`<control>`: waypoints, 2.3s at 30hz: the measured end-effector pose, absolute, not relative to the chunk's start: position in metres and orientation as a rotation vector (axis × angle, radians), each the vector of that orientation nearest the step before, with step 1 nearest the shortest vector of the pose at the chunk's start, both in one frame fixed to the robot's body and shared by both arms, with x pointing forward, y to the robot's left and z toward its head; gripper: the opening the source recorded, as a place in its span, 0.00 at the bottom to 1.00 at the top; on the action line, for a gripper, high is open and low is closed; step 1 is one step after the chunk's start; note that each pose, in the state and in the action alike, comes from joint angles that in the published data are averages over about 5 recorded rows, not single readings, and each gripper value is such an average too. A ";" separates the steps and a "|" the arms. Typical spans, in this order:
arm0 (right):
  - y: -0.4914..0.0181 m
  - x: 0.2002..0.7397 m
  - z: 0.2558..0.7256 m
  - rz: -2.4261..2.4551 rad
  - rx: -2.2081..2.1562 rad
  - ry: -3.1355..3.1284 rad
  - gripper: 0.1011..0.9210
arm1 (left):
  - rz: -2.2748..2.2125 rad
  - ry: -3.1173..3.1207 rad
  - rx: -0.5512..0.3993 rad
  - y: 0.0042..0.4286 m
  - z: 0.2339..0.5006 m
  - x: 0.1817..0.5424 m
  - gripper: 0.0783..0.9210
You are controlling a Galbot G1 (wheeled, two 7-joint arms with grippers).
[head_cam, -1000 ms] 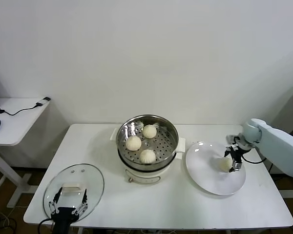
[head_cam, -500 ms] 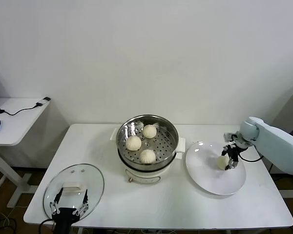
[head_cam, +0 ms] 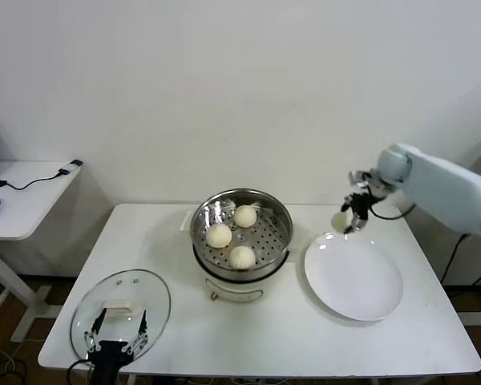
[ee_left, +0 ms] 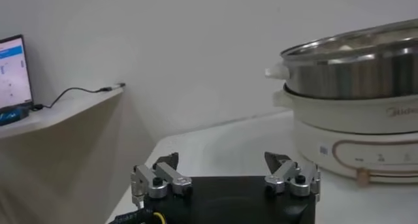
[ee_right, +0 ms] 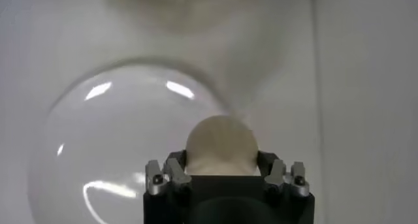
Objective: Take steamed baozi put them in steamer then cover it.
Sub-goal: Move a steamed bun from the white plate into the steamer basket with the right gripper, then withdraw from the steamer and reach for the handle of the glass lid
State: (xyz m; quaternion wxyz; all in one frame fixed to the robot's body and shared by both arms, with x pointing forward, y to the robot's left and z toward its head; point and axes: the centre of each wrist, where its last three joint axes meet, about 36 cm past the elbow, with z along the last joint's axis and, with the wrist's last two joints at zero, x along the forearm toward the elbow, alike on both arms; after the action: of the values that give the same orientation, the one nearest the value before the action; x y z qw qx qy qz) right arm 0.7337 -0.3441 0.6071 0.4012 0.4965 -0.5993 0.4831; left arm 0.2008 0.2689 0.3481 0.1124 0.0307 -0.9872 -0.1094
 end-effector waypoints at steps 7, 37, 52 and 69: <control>-0.267 0.746 0.675 1.242 1.329 -1.562 0.73 | -0.302 -2.908 0.064 0.266 0.347 0.200 0.88; -0.122 0.708 0.599 1.273 1.424 -1.281 0.74 | -0.301 -2.930 0.037 0.271 0.352 0.203 0.88; -0.116 0.705 0.589 1.261 1.429 -1.279 0.88 | -0.302 -2.933 0.042 0.271 0.353 0.204 0.88; -0.187 0.708 0.653 1.168 1.499 -1.569 0.88 | -0.323 -2.947 0.041 0.267 0.362 0.208 0.88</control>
State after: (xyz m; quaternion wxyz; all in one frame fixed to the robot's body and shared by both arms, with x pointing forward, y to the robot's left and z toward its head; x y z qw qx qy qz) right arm 0.7081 -0.1867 0.6529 0.3321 0.5738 -0.6006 0.4469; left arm 0.2077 0.2671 0.3625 0.0884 0.0139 -0.9901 -0.1085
